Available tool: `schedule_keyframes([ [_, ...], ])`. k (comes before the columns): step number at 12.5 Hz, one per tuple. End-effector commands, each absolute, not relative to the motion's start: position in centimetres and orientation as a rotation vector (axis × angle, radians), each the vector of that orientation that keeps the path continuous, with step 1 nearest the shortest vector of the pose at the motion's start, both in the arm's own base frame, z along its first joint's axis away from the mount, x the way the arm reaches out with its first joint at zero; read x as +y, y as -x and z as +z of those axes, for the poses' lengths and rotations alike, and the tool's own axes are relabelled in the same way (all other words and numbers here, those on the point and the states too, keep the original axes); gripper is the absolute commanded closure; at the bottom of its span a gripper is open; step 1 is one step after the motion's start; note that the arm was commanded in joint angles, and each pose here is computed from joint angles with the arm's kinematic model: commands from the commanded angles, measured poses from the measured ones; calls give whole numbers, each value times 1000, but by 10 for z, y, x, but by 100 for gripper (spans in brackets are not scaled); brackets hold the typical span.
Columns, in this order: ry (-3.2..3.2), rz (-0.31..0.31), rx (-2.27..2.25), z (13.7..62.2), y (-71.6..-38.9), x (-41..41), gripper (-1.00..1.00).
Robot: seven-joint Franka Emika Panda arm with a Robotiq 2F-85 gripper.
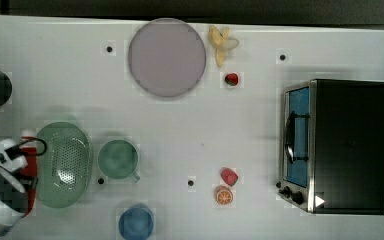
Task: Pick ketchup from strainer and place it on the table
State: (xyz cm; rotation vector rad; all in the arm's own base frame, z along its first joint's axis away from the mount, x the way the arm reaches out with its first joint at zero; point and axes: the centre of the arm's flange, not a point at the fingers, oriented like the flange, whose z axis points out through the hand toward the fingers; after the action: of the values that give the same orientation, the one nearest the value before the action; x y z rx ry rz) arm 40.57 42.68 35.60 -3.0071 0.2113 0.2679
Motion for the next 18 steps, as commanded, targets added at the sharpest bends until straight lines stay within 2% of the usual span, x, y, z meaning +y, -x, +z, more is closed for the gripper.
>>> schedule_keyframes([
  [1, 3001, 265, 189, 397, -466, 380, -13],
  [6, 2993, 170, 277, 450, -535, 298, -13],
  [7, 2998, 170, 291, 455, -546, 276, -13],
  [12, 3108, 242, 384, 454, -572, 160, -13],
  [15, 3182, 221, 243, 453, -584, 100, -13],
  [18, 3180, 282, 193, 435, -585, 50, -13],
])
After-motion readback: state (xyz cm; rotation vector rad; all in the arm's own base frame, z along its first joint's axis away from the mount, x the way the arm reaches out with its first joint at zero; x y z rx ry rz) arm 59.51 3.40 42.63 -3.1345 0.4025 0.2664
